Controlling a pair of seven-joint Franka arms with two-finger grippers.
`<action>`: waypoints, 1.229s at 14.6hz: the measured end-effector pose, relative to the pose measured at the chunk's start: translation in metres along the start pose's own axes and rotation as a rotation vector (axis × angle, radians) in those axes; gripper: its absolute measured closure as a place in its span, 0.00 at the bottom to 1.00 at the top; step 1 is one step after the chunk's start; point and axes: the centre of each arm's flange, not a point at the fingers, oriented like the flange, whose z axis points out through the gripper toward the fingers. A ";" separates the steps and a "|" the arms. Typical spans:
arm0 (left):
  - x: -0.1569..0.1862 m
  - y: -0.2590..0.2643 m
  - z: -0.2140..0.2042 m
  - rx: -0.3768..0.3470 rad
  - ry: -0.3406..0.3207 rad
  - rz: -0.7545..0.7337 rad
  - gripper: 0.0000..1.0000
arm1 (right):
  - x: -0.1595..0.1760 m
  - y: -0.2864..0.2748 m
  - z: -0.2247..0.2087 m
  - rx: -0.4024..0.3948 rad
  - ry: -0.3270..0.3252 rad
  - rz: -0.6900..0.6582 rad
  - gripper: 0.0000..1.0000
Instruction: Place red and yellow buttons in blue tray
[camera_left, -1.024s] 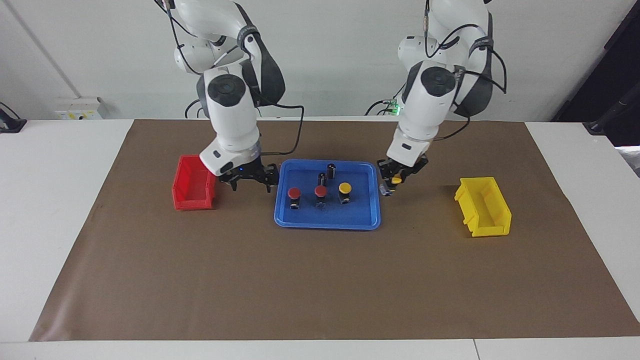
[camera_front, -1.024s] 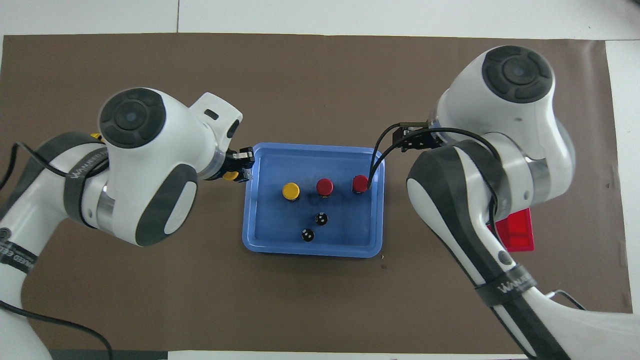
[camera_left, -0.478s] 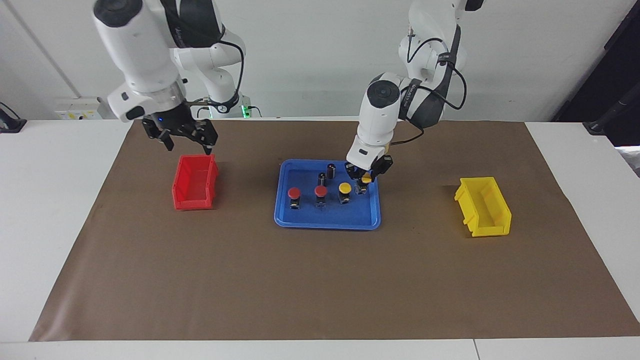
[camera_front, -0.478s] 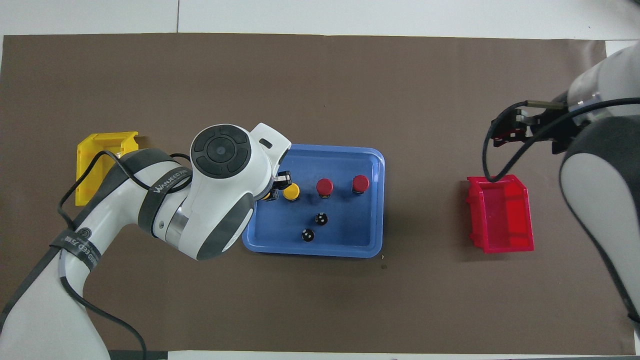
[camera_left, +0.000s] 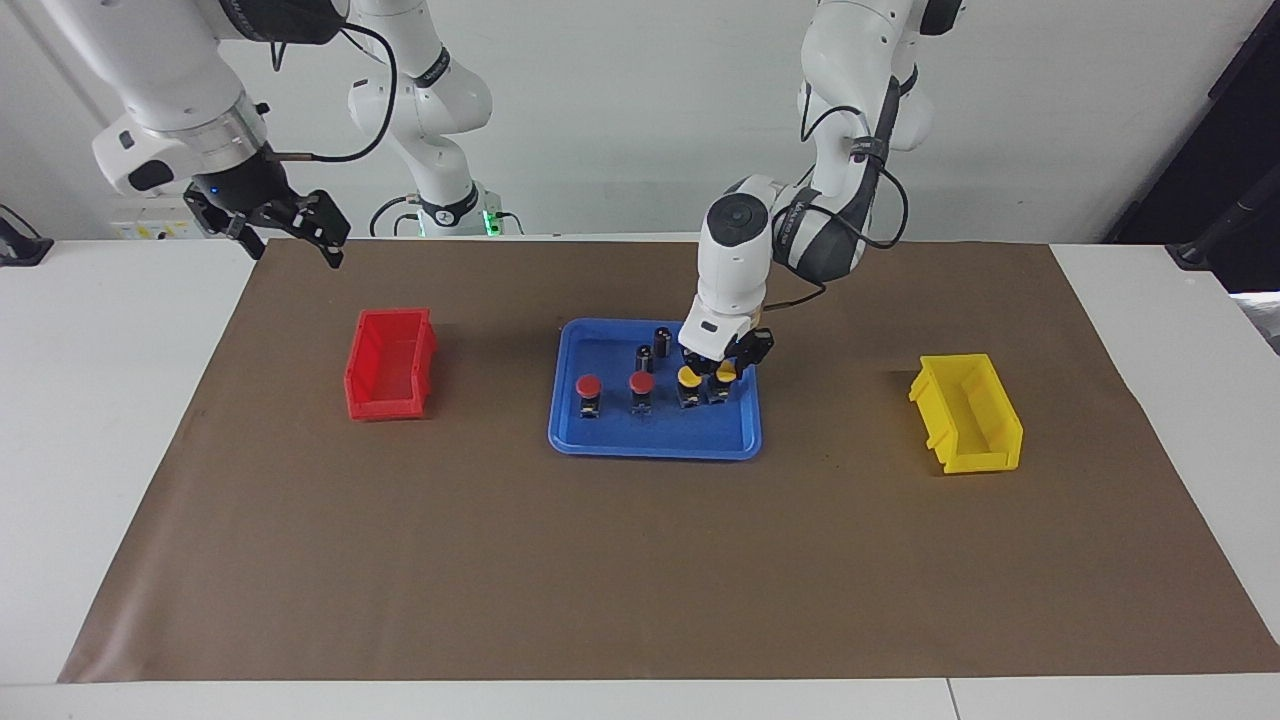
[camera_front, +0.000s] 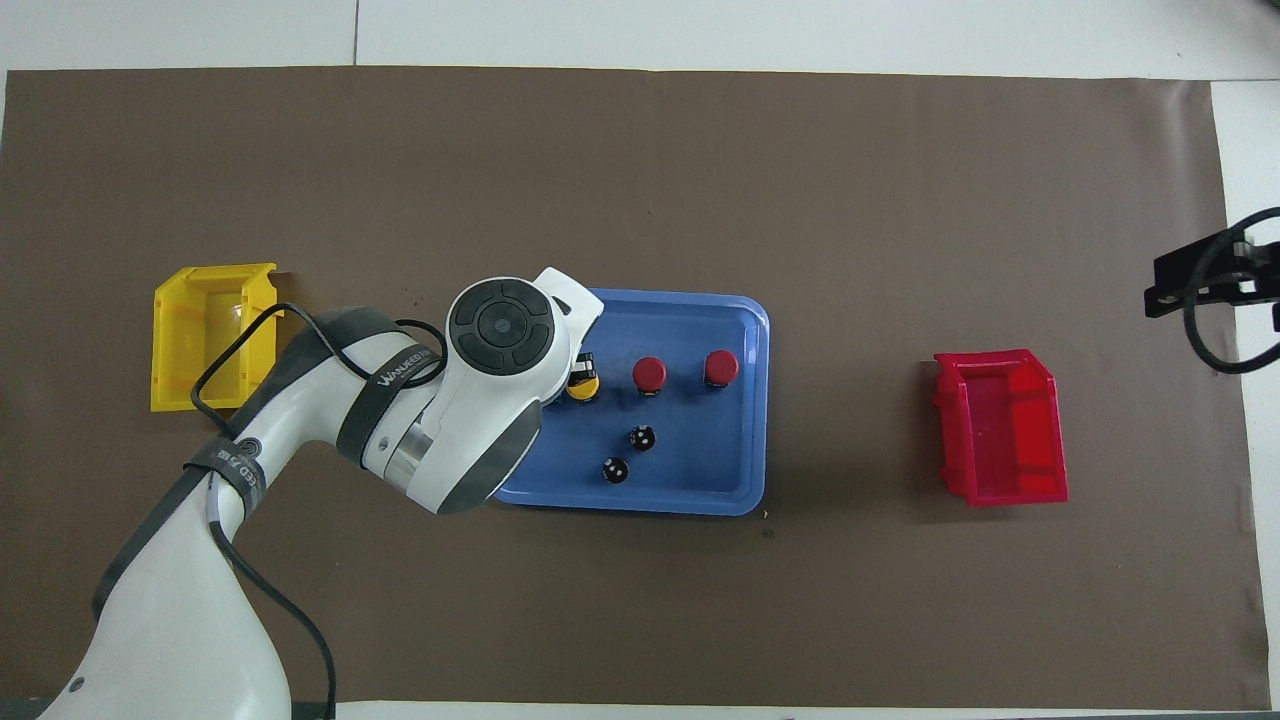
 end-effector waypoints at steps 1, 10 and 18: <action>0.000 0.000 -0.001 0.000 0.002 0.000 0.59 | -0.004 0.019 0.009 0.006 -0.013 -0.001 0.00; 0.002 -0.002 0.004 0.009 0.000 -0.002 0.41 | 0.002 0.030 0.049 0.013 -0.030 -0.064 0.00; 0.006 -0.003 -0.006 0.004 0.008 -0.009 0.41 | -0.007 0.007 0.032 0.007 0.011 -0.109 0.00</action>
